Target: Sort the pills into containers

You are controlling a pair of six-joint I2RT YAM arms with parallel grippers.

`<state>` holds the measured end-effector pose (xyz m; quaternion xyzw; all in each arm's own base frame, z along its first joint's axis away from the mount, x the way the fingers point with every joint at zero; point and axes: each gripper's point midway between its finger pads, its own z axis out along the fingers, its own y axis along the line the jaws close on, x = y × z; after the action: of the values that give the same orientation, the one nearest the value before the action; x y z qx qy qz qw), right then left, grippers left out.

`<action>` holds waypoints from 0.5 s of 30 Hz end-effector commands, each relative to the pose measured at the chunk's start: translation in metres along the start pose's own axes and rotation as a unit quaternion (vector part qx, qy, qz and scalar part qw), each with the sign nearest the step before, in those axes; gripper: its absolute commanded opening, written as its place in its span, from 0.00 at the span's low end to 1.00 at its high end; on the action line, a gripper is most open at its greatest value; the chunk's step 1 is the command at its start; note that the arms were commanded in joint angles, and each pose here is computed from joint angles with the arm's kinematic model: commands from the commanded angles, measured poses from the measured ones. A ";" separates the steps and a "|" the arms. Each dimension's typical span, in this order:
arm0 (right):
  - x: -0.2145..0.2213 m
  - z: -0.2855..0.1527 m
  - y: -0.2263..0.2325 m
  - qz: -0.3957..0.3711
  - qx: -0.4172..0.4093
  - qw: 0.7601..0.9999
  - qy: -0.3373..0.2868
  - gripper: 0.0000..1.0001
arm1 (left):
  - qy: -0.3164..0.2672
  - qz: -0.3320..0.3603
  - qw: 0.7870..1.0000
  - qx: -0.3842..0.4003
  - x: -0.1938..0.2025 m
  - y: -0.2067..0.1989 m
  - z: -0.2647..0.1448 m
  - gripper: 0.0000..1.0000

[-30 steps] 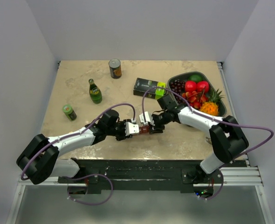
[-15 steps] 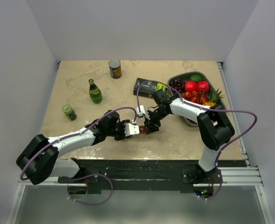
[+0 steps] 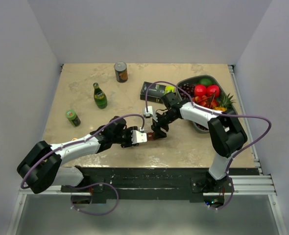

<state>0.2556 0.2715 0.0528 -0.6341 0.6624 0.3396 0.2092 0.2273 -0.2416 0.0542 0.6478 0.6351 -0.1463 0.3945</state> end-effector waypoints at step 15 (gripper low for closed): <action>-0.015 -0.040 -0.048 0.004 0.155 0.988 -0.027 0.62 | -0.038 0.019 0.999 0.015 -0.020 0.001 0.004 0.00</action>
<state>0.2941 0.2550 0.0734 -0.5999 0.6941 0.2780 0.2847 0.2224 -0.2425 0.0496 0.6515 0.6350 -0.1569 0.3842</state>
